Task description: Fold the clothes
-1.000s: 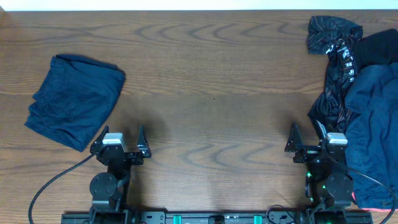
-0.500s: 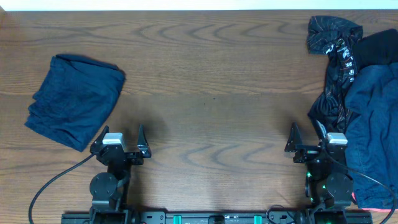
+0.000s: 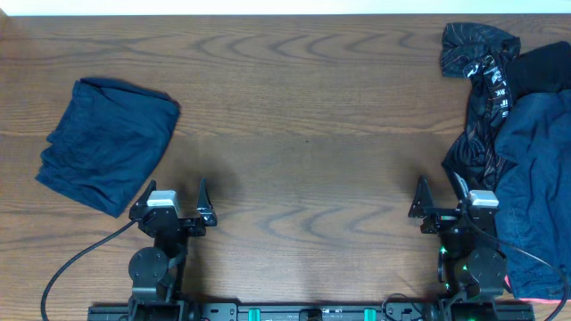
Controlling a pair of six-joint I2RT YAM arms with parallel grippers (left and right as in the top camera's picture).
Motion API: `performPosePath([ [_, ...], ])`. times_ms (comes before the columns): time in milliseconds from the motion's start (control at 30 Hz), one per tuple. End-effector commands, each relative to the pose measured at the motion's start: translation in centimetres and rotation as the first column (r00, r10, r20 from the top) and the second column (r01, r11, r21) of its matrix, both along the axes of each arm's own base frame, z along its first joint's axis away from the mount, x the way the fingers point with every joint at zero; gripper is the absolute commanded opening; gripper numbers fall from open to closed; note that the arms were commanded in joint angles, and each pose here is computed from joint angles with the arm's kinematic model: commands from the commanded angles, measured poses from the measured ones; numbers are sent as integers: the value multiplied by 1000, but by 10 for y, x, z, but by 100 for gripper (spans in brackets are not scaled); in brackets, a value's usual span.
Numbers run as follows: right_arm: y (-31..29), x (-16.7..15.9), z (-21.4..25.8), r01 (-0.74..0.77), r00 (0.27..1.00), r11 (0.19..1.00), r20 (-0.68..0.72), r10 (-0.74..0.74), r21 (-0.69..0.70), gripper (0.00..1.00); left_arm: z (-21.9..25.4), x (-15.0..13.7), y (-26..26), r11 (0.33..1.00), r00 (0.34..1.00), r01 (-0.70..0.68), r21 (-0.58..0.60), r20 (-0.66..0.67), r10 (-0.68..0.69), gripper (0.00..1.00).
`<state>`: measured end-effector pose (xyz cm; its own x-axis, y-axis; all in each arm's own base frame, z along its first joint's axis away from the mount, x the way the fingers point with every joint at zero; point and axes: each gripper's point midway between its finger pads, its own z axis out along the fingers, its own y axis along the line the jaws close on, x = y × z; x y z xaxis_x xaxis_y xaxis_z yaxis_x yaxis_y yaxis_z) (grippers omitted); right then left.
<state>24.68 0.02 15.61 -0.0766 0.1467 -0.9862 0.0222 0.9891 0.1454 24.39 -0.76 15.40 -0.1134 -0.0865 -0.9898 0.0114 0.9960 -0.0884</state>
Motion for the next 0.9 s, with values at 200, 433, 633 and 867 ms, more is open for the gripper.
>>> performPosePath([
  [200, -1, 0, -2, 3, 1000, 1000, -9, -3, 3, 99, -19, 0, 0, 1000, 999, -2, -1, -48, 2, 98],
  [433, -1, 0, -2, 3, 1000, 1000, -9, -3, 3, 99, -19, 0, 0, 1000, 999, -2, -1, -48, 2, 98],
  [633, -1, 0, -2, 3, 1000, 1000, -9, -3, 3, 99, -13, 1, 5, 1000, 999, -28, 8, -24, 28, 98],
  [867, -1, 0, -2, 3, 1000, 1000, -9, -3, 3, 99, -1, 1, 4, 999, 999, -31, -37, 8, 31, 98],
])
